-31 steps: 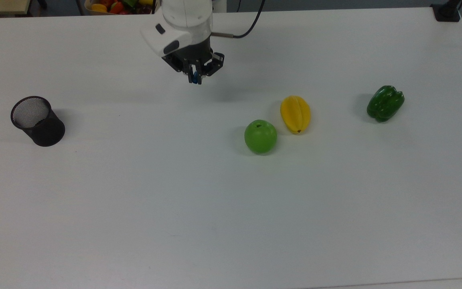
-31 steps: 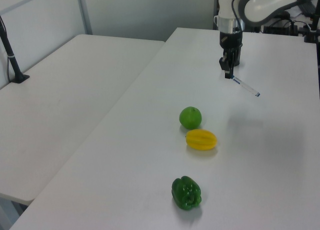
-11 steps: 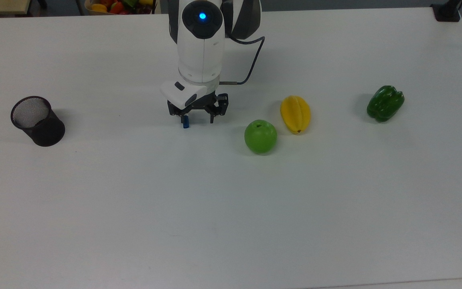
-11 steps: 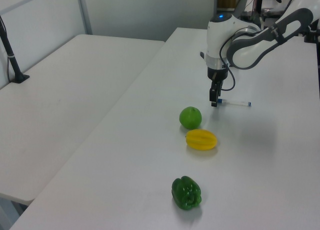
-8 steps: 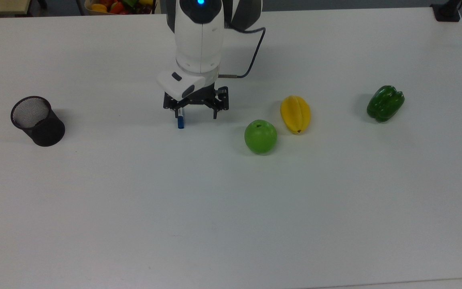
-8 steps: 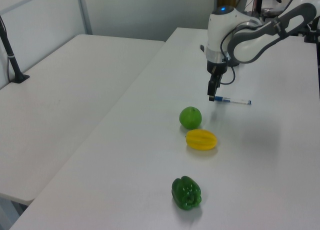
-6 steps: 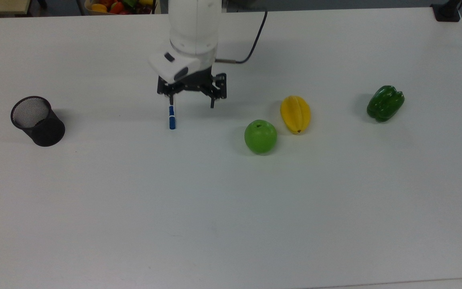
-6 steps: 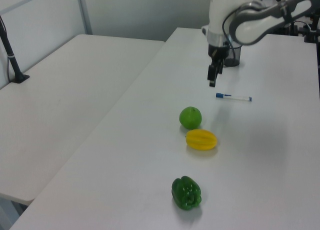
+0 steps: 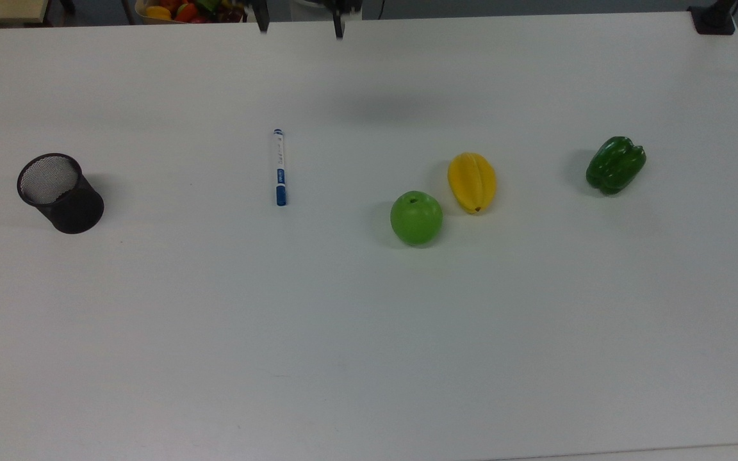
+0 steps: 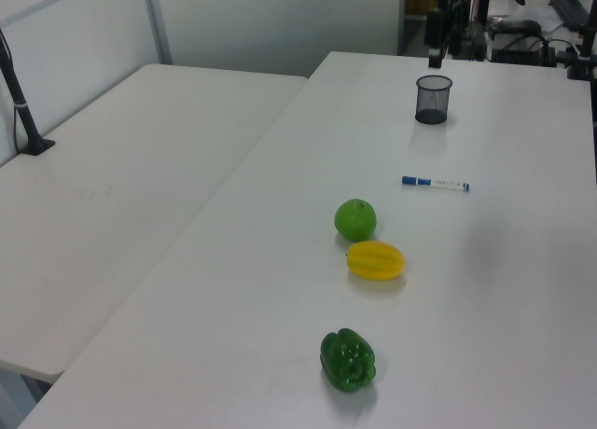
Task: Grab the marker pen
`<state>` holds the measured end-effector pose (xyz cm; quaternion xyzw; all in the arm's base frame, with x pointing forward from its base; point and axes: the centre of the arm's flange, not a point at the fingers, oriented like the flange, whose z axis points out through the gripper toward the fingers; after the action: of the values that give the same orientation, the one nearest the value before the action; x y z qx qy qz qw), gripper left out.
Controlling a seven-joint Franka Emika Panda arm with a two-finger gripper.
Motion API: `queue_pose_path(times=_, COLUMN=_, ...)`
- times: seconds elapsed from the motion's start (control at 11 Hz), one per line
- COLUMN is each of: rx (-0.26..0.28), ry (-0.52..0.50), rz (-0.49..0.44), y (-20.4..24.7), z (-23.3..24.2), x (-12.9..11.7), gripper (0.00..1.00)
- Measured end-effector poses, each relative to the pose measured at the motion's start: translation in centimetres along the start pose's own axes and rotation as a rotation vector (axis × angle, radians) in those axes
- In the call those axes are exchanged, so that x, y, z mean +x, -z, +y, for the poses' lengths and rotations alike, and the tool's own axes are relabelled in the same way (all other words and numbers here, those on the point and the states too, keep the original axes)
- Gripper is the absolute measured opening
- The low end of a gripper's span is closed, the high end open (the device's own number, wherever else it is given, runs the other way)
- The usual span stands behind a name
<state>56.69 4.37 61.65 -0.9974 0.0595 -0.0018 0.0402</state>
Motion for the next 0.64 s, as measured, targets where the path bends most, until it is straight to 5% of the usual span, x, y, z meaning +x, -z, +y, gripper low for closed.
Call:
queue_pose_path(times=0.36, rx=0.016, ry=-0.089, rz=0.013, y=4.1, z=-1.1, x=-2.2, gripper=1.00)
queue_pose_path(times=0.64, rx=0.015, ry=0.011, rz=0.018, y=4.0, z=0.2, x=-1.8, gripper=1.00)
